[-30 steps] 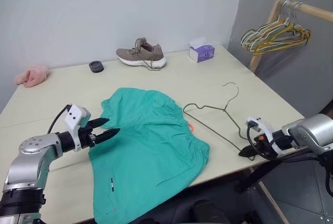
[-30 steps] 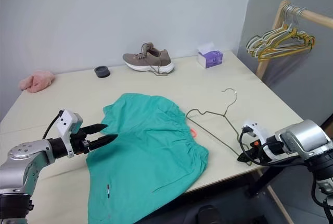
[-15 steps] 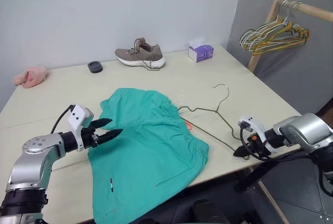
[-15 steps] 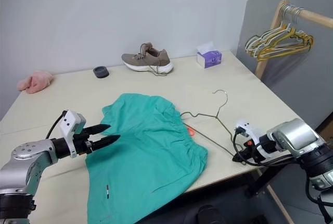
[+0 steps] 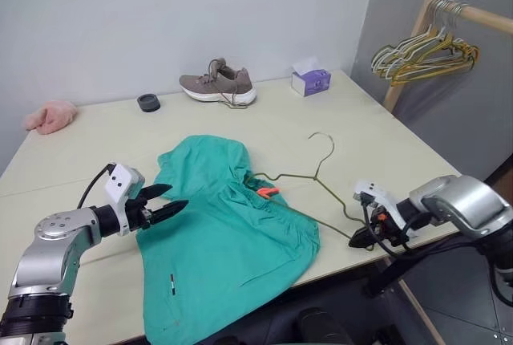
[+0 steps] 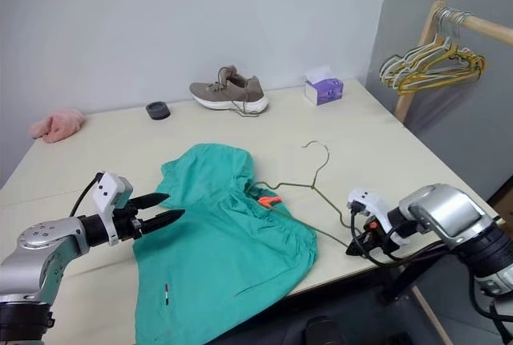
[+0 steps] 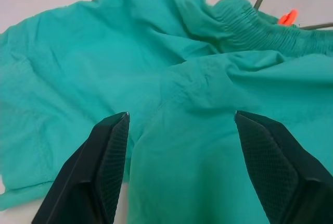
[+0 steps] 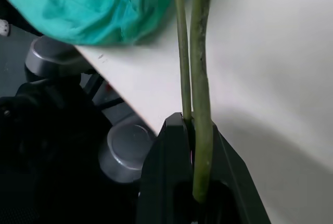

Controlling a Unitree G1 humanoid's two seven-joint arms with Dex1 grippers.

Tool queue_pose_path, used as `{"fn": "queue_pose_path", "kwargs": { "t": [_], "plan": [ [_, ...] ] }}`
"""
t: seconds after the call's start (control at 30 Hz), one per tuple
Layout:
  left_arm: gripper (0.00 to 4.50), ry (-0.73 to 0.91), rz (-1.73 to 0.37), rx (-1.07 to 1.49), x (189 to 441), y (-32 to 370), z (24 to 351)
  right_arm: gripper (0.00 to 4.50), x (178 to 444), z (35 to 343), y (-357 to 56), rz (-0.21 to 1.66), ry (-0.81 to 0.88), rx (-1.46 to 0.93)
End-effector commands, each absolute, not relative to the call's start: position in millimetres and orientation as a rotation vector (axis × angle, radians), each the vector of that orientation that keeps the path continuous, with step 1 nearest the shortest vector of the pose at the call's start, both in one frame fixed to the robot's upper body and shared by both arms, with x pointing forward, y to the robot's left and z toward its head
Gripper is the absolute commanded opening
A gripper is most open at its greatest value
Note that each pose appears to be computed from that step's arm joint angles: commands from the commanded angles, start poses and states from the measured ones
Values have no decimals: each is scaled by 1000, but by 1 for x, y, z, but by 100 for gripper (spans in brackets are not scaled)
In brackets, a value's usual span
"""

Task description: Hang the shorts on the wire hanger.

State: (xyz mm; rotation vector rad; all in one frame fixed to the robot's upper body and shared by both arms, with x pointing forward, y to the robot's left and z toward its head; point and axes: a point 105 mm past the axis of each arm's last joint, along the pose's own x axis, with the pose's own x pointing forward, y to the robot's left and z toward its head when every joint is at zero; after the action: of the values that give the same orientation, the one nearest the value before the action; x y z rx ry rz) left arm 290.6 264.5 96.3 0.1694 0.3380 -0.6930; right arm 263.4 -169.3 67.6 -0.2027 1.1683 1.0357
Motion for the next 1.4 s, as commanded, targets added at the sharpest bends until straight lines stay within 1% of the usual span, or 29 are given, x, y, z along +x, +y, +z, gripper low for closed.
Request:
{"fn": "queue_pose_path", "kwargs": {
  "t": [0.03, 0.17, 0.33, 0.5, 0.67, 0.8, 0.9, 1.07, 1.17, 1.27, 1.37, 1.4],
  "plan": [
    [340, 297, -689, 212, 294, 264, 108, 0, 275, 71, -177, 977, 1136, -229],
    [340, 298, -692, 214, 293, 262, 107, 0, 276, 68, -173, 990, 1149, -216],
    [340, 295, -693, 217, 293, 262, 107, 0, 275, 70, -160, 1056, 1180, -173],
    [340, 288, -683, 223, 294, 262, 107, 0, 275, 75, -147, 1107, 1208, -85],
    [340, 281, -672, 229, 293, 263, 107, 0, 285, 61, -136, 1032, 1215, -62],
    [340, 278, -670, 232, 293, 262, 107, 0, 299, 60, -127, 957, 1176, -18],
    [340, 272, -665, 233, 295, 262, 108, 0, 307, 70, -118, 955, 1125, 14],
    [340, 240, -628, 228, 301, 265, 113, 0, 309, 98, -107, 1024, 1010, 17],
    [340, 213, -593, 215, 308, 269, 117, 0, 313, 110, -102, 1049, 912, -36],
    [340, 164, -543, 213, 317, 273, 127, 0, 321, 116, -95, 1058, 771, -173],
    [393, 103, -512, 214, 326, 276, 143, 0, 323, 115, -90, 1068, 663, -349],
    [420, 79, -521, 218, 328, 275, 153, 0, 323, 113, -90, 1073, 629, -428]
  ]
}}
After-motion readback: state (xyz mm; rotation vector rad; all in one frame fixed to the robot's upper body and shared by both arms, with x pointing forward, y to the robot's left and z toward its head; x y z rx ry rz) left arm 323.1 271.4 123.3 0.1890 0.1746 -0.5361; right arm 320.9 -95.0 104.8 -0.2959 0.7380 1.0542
